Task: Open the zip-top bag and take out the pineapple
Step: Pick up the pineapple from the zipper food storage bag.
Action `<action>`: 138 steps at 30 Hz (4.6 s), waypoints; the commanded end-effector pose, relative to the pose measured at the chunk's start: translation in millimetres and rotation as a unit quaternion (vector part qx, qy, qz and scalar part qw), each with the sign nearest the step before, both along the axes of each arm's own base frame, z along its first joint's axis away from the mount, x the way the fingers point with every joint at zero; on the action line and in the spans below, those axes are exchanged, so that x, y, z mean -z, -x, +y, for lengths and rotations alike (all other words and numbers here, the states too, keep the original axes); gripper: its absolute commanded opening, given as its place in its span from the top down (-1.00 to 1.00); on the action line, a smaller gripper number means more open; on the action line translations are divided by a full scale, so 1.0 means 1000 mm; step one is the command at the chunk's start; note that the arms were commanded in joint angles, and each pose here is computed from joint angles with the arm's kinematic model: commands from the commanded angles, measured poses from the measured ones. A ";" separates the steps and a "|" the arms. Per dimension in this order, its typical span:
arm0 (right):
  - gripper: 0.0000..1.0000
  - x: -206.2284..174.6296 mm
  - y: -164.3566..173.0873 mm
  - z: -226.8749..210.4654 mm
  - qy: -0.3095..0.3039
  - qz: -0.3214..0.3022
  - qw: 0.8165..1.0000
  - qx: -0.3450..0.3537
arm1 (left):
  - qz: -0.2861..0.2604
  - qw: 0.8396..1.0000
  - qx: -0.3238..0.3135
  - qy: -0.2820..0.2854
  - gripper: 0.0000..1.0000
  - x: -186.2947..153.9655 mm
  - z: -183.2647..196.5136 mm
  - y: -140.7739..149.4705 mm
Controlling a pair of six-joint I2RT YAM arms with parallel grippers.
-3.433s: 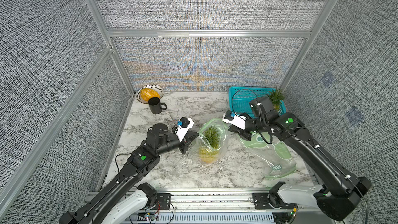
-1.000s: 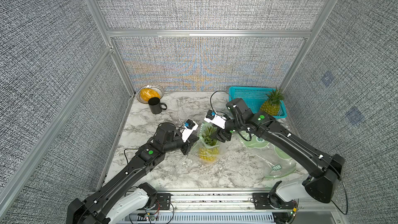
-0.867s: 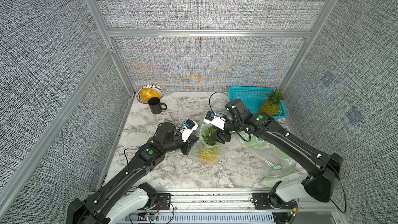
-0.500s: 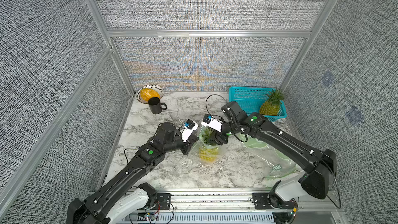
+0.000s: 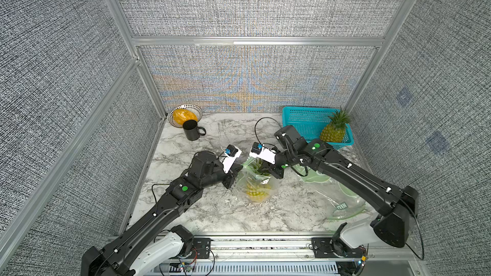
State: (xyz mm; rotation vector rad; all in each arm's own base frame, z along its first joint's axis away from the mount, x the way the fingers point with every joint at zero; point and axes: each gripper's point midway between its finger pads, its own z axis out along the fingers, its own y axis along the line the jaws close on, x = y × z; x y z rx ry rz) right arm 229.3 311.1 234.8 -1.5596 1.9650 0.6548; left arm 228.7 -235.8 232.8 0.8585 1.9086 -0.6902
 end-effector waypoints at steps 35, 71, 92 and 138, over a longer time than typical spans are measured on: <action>1.00 -0.126 -0.035 -0.028 -0.163 -0.172 0.965 0.109 | 0.006 0.999 0.030 0.011 -0.13 -0.001 -0.007 0.010; 1.00 -0.153 -0.034 -0.062 -0.177 -0.148 0.969 0.094 | -0.102 0.984 0.137 0.052 -0.38 0.038 -0.008 -0.033; 1.00 -0.183 -0.019 -0.054 -0.245 -0.159 0.955 0.053 | -0.016 0.983 0.154 -0.100 1.00 0.102 -0.029 -0.048; 1.00 -0.326 -0.005 -0.133 -0.368 -0.355 0.839 0.186 | 0.010 0.934 0.062 -0.353 1.00 0.149 0.006 -0.079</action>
